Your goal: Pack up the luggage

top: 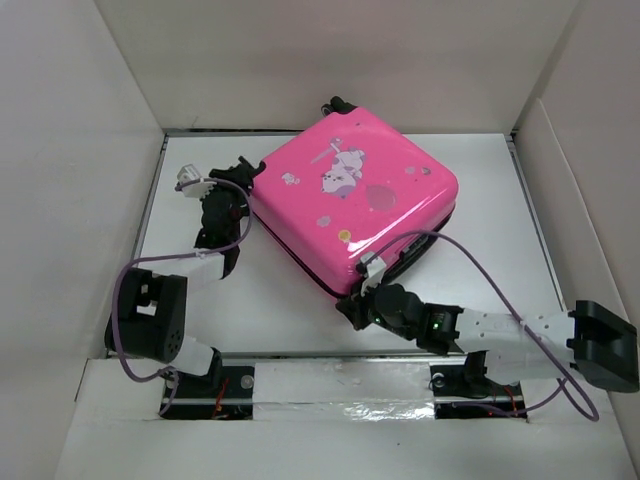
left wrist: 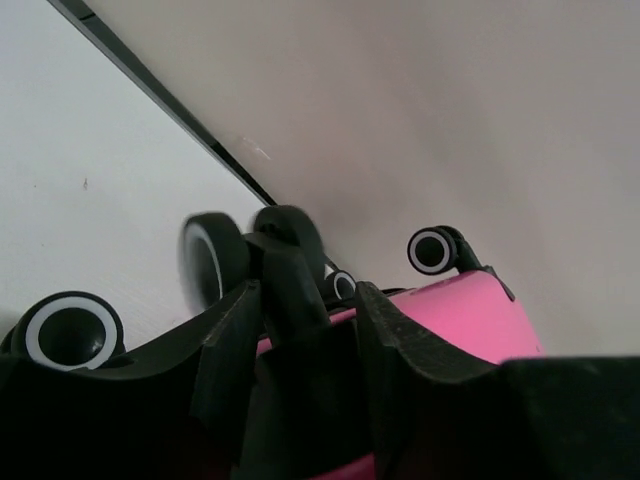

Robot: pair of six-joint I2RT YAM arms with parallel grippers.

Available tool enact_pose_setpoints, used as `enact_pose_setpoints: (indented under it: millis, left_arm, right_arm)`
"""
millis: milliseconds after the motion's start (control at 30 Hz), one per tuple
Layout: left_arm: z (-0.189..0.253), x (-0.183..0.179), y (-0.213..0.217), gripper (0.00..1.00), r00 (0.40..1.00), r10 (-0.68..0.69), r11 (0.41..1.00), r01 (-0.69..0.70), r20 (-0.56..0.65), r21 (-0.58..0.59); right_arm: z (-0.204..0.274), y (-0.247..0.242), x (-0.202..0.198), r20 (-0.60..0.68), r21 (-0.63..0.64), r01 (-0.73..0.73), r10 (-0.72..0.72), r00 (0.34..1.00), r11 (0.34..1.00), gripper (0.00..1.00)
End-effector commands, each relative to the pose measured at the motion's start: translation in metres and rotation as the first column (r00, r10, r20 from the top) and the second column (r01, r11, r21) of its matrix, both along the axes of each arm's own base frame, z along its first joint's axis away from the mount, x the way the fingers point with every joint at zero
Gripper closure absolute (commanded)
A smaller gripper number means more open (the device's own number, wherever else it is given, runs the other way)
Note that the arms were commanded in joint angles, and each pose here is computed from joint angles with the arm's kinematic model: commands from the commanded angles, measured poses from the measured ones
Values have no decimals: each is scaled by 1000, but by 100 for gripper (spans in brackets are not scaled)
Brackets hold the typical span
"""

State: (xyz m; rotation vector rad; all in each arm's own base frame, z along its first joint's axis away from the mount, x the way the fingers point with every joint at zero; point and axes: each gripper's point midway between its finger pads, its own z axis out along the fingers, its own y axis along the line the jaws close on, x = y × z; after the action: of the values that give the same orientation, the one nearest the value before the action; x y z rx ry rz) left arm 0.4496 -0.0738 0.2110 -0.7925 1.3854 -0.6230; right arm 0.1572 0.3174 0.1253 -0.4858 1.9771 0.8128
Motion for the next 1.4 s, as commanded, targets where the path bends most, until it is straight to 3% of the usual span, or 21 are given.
enact_pose_setpoints:
  millis: [0, 300, 500, 600, 633, 667, 700, 800, 1033, 1200, 1367]
  left_arm:
    - [-55, -51, -92, 100, 920, -352, 929, 366, -172, 61]
    - [-49, -103, -157, 100, 859, -493, 858, 506, -141, 87]
    - [-52, -156, -223, 100, 756, -638, 755, 652, -146, 76]
    - [-52, -167, -237, 100, 733, -665, 731, 678, -144, 75]
    - [-51, -168, -236, 100, 732, -667, 731, 679, -136, 73]
    - [-52, -173, -240, 100, 719, -681, 718, 693, -138, 69]
    - [-52, -174, -241, 100, 715, -686, 713, 697, -135, 68]
    - [-51, -181, -250, 100, 684, -720, 683, 728, -120, 49]
    - [-41, -189, -266, 100, 637, -765, 636, 770, -89, 42]
    - [-24, -213, -285, 100, 546, -836, 543, 838, -56, 54]
    - [-19, -230, -276, 100, 526, -847, 520, 850, -71, 91]
  right_arm:
    - [129, -8, 48, 135, 394, 186, -257, 957, 900, 100]
    - [176, -140, 82, 235, 403, 338, -452, 860, 851, 100]
    - [182, -217, 92, 298, 315, 494, -579, 759, 810, 100]
    - [175, -232, 98, 303, 258, 518, -577, 759, 816, 100]
    - [172, -231, 99, 296, 256, 506, -565, 770, 824, 100]
    - [154, -213, 97, 264, 251, 428, -486, 833, 868, 100]
    - [163, -200, 100, 295, 314, 355, -446, 845, 880, 100]
    - [122, -148, 97, 171, 388, 208, -291, 941, 898, 100]
    - [132, -70, 82, 196, 333, 153, -226, 954, 930, 100]
    - [99, -16, 83, 141, 233, -16, -17, 990, 972, 100]
    - [119, 11, 82, 205, 284, -113, 55, 977, 952, 100]
